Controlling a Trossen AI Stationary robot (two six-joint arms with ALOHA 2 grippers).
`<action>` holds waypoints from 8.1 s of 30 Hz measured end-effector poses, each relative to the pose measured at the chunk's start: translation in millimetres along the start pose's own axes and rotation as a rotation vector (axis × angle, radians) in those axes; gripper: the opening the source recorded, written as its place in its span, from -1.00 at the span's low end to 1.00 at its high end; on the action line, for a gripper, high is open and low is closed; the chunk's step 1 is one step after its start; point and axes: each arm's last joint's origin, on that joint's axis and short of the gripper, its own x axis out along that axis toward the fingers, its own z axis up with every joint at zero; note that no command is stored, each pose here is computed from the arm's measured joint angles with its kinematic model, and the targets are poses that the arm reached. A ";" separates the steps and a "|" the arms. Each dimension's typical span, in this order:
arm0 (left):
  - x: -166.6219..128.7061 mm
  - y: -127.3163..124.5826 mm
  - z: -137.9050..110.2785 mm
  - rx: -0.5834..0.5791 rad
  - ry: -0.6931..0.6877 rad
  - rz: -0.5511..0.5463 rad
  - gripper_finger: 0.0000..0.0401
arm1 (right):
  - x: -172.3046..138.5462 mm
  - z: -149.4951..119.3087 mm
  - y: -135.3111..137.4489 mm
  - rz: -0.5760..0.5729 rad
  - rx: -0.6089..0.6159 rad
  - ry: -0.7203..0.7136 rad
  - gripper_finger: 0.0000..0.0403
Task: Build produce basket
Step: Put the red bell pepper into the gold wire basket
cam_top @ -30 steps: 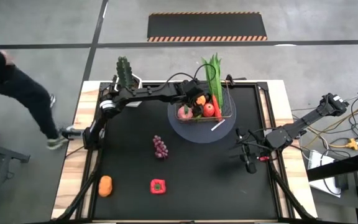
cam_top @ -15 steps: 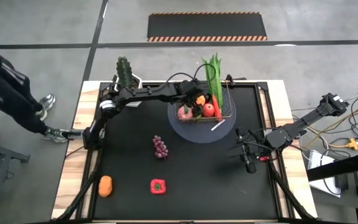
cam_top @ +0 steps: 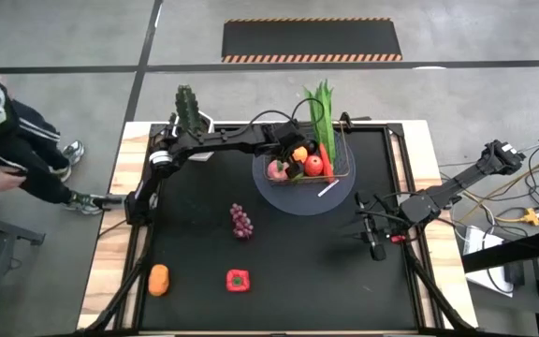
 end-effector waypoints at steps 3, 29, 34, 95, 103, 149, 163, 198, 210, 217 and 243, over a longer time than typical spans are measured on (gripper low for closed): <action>-15.0 -0.3 4.4 0.001 -0.016 -0.038 0.98 | 0.0 0.0 0.0 0.000 0.016 0.000 -0.55; -130.0 -151.9 -116.1 0.075 -0.571 -0.345 0.97 | 38.7 -32.8 7.4 -0.188 0.115 0.151 -0.55; -128.1 -157.5 -143.8 0.064 -0.648 -0.406 0.97 | 48.6 -34.1 7.8 -0.193 0.022 0.109 -0.56; -121.1 -146.8 -167.7 0.057 -0.518 -0.372 0.97 | 104.1 -49.0 11.6 -0.012 -0.085 0.162 -0.57; -135.7 -142.3 -194.4 -0.068 -0.082 -0.401 0.97 | 103.8 -48.0 9.6 -0.072 -0.111 0.167 -0.23; -187.9 -263.7 -238.0 0.168 0.268 -0.218 0.91 | 104.2 -45.8 9.7 -0.070 -0.077 0.157 -0.06; -175.2 -261.3 -250.8 0.136 0.281 -0.209 0.57 | 104.2 -45.9 9.9 -0.061 -0.084 0.157 -0.06; -159.7 -243.9 -201.2 -0.042 0.027 -0.103 0.17 | 128.9 1.5 15.9 0.005 0.017 0.102 0.51; -148.5 -236.6 -178.8 -0.002 -0.033 -0.138 0.17 | 166.7 -13.4 21.4 -0.024 -0.075 0.174 0.50; -148.1 -236.1 -178.6 0.001 -0.026 -0.142 0.17 | 185.8 -20.2 13.8 -0.082 -0.104 0.346 0.50; -148.9 -240.9 -168.7 0.183 -0.133 -0.180 0.63 | 197.6 -21.0 6.7 0.003 -0.080 0.414 0.11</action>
